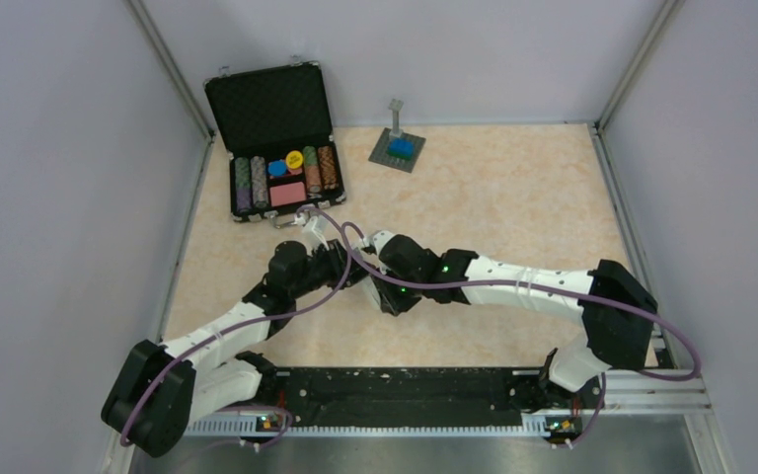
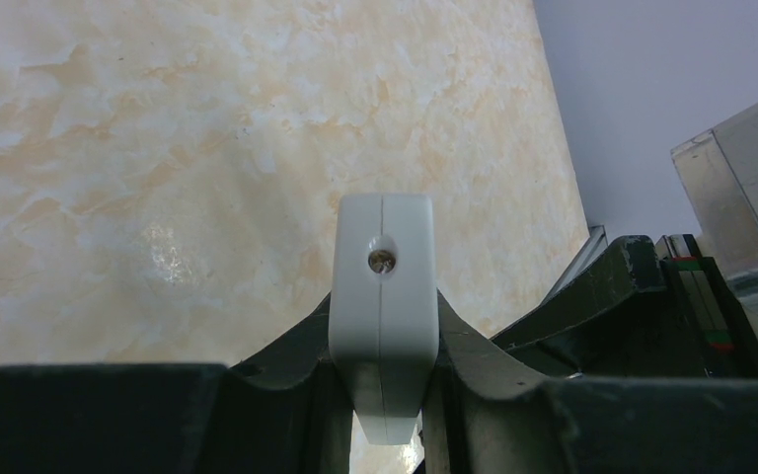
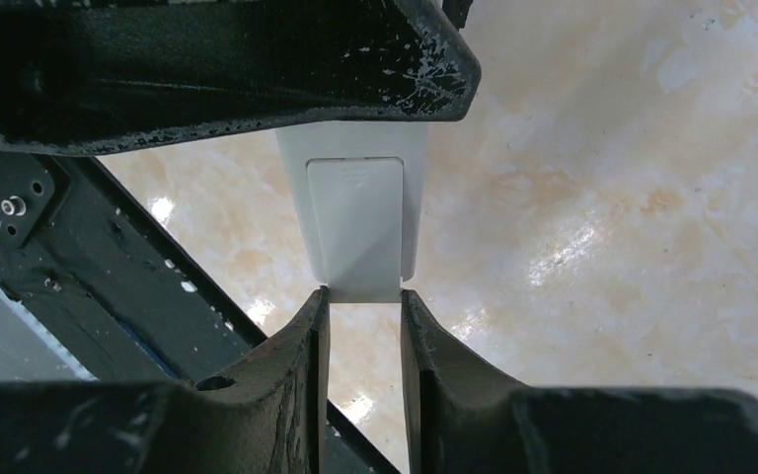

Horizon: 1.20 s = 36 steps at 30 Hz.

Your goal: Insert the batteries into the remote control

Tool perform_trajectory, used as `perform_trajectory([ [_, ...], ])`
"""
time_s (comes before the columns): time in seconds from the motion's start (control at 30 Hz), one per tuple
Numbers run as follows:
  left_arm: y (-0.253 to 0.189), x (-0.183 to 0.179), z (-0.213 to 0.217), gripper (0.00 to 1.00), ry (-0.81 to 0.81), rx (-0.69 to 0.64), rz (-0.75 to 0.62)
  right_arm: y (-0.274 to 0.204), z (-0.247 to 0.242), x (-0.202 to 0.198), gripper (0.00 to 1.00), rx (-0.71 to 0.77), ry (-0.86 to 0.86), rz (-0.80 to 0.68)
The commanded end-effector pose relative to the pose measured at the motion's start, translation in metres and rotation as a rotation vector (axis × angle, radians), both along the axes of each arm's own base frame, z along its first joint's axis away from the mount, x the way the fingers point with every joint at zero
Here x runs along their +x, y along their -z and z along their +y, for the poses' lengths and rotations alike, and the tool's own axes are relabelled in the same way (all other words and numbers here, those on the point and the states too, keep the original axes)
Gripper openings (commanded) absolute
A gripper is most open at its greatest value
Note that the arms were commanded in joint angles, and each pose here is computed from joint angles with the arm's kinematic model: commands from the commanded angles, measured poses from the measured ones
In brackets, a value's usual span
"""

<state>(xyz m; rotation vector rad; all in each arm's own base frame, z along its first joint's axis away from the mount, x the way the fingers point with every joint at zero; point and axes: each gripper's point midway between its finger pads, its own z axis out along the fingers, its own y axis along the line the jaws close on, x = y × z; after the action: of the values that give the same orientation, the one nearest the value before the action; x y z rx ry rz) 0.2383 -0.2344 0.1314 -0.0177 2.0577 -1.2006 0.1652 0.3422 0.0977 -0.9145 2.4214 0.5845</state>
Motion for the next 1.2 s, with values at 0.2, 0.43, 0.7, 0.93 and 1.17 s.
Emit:
perform_trajectory([
  [0.2,-0.027,0.004,-0.011,0.00,0.031,-0.056,-0.058,-0.027,0.023,0.022,0.19,0.079,0.039,-0.066],
  [0.43,-0.026,0.004,-0.010,0.00,0.022,-0.058,-0.051,-0.025,0.024,0.023,0.20,0.073,0.039,-0.061],
  [0.7,-0.030,0.007,-0.011,0.00,0.008,-0.063,-0.021,-0.024,0.023,0.022,0.30,0.066,0.037,-0.059],
  [0.93,-0.030,0.012,-0.010,0.00,-0.013,-0.053,-0.006,-0.027,0.022,0.022,0.39,0.062,0.034,-0.060],
  [1.17,-0.028,0.018,-0.007,0.00,-0.045,-0.035,0.010,-0.033,0.019,0.022,0.47,0.061,0.046,-0.064],
])
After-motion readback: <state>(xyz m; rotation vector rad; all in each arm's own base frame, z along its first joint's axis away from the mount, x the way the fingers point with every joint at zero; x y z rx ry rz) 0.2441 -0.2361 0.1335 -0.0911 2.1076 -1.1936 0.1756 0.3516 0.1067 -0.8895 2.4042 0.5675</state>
